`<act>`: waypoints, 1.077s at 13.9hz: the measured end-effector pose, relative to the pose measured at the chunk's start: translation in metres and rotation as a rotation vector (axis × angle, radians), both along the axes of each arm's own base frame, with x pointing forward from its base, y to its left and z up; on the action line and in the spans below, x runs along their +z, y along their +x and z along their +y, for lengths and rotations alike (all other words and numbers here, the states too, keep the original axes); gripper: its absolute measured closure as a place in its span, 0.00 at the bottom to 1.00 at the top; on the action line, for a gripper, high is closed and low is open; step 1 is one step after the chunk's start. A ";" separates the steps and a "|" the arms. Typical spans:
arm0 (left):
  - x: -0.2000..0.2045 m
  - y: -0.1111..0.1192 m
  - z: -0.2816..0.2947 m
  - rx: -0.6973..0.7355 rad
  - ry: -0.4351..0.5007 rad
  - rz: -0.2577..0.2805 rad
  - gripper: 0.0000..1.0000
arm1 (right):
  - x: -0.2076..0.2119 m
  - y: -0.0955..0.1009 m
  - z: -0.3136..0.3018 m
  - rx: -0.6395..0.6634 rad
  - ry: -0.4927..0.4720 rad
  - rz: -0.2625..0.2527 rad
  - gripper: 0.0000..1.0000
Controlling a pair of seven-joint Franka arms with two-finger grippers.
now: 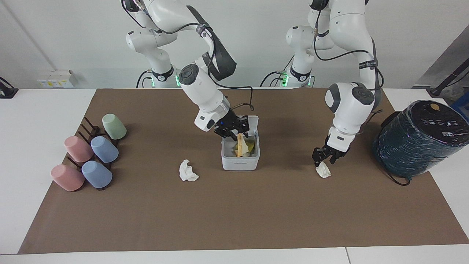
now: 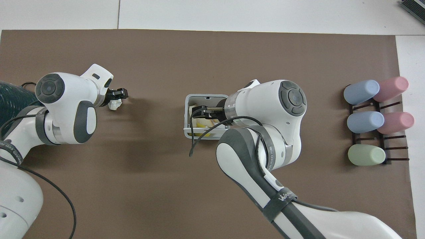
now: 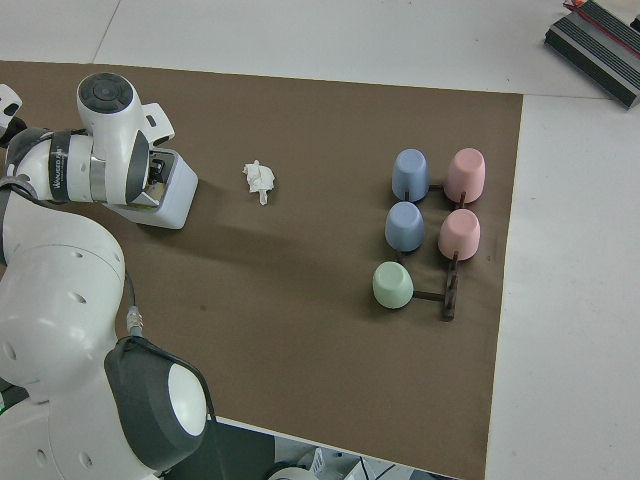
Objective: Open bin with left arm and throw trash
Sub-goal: 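Release the bread into the bin while the left gripper grasps the paper, then grasp the other paper with the right gripper while the left gripper lifts its paper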
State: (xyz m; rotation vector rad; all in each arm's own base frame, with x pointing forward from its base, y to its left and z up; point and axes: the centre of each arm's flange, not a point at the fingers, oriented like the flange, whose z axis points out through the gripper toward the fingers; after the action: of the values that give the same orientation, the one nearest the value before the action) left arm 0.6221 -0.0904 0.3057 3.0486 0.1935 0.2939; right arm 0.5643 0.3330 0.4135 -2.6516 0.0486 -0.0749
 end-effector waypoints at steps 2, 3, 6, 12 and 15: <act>0.002 0.000 0.000 -0.007 0.001 -0.004 0.54 | 0.013 0.006 -0.007 -0.015 0.009 -0.022 0.00; 0.002 0.001 0.001 -0.008 0.001 -0.005 0.66 | 0.021 0.011 -0.015 -0.028 0.010 -0.040 0.00; 0.005 0.002 0.002 -0.008 0.001 -0.009 0.98 | 0.043 0.033 -0.066 -0.067 -0.070 -0.119 0.00; 0.078 0.025 -0.027 -0.061 -0.011 0.071 0.98 | 0.014 0.054 -0.147 -0.346 -0.312 -0.097 0.00; 0.130 0.016 -0.094 -0.066 -0.031 0.096 0.98 | -0.032 0.061 -0.160 -0.435 -0.365 -0.035 0.00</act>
State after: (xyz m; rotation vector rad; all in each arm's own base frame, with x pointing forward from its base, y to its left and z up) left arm 0.6383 -0.1843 0.4356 3.0332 0.1020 0.1390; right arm 0.6249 0.1728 0.3815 -2.9506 0.6579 -0.2984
